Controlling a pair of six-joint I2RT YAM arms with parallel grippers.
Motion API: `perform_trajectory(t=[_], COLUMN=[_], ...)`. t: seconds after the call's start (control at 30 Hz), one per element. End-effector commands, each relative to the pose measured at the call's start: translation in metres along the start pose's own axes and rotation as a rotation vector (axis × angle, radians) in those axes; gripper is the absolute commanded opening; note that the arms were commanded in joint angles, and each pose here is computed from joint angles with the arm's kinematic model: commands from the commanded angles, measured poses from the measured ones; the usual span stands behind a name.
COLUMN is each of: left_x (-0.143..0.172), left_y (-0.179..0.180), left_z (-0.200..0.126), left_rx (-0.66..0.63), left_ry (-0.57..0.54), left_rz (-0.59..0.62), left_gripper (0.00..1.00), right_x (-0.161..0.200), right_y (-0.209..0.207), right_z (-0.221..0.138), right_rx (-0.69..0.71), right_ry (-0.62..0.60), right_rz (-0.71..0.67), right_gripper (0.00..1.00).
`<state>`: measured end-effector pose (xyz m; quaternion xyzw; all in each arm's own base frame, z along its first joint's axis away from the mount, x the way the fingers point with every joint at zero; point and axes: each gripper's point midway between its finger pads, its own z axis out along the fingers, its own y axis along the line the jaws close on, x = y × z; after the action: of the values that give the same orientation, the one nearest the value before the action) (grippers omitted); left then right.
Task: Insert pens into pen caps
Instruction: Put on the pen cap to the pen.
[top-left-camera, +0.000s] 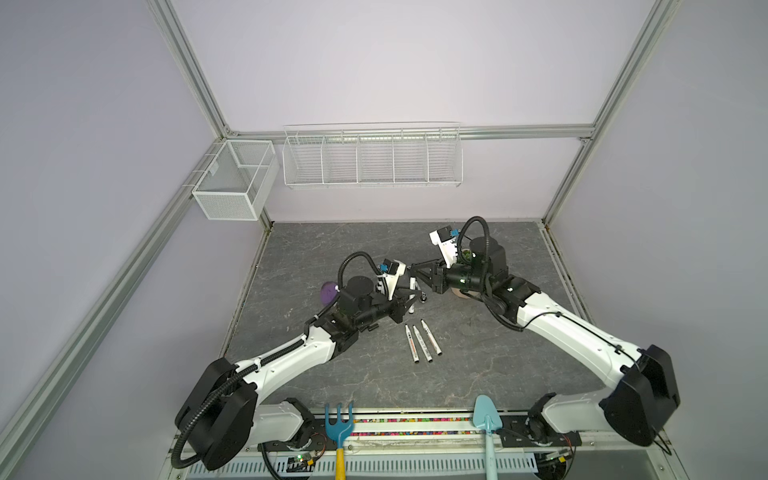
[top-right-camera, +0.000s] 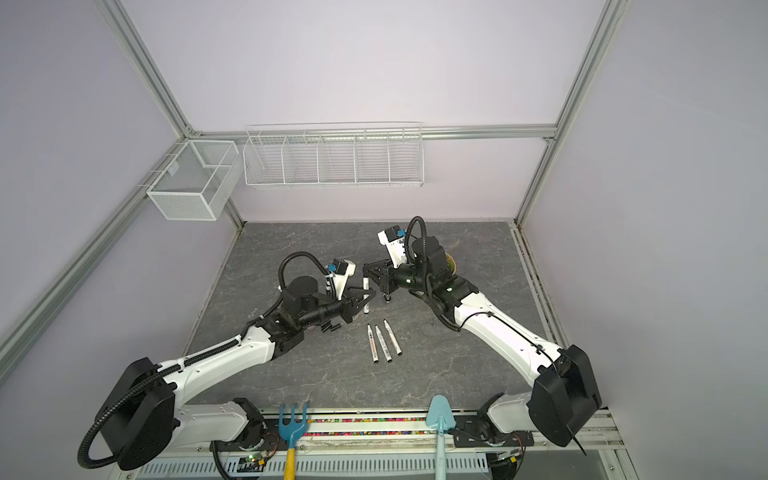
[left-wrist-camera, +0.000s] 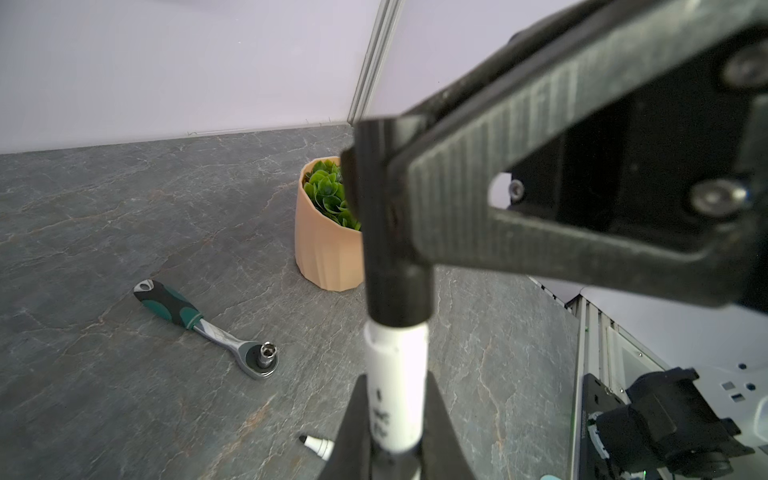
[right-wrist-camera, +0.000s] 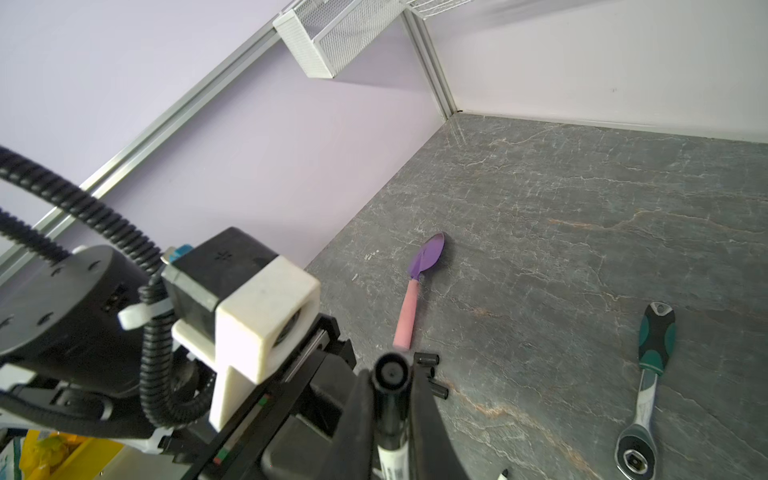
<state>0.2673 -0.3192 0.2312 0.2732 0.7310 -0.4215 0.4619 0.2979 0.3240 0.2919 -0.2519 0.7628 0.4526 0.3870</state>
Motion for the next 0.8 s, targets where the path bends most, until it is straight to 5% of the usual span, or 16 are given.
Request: perform_trajectory(t=[0.0, 0.23, 0.77], left_x=[-0.050, -0.050, -0.026], left_y=[0.012, 0.024, 0.025], left_z=[-0.006, -0.011, -0.006], left_rx=[-0.079, -0.158, -0.168], left_ry=[-0.128, -0.137, -0.106], left_rz=[0.078, 0.122, 0.224], left_gripper=[0.00, 0.00, 0.00], right_x=[0.064, 0.075, 0.059], right_y=[0.020, 0.025, 0.020], right_z=[-0.002, -0.004, -0.005], right_rx=[-0.135, -0.195, -0.188], right_ry=[0.275, 0.348, 0.290], right_rz=[0.056, 0.073, 0.096], right_gripper=[0.09, 0.11, 0.16])
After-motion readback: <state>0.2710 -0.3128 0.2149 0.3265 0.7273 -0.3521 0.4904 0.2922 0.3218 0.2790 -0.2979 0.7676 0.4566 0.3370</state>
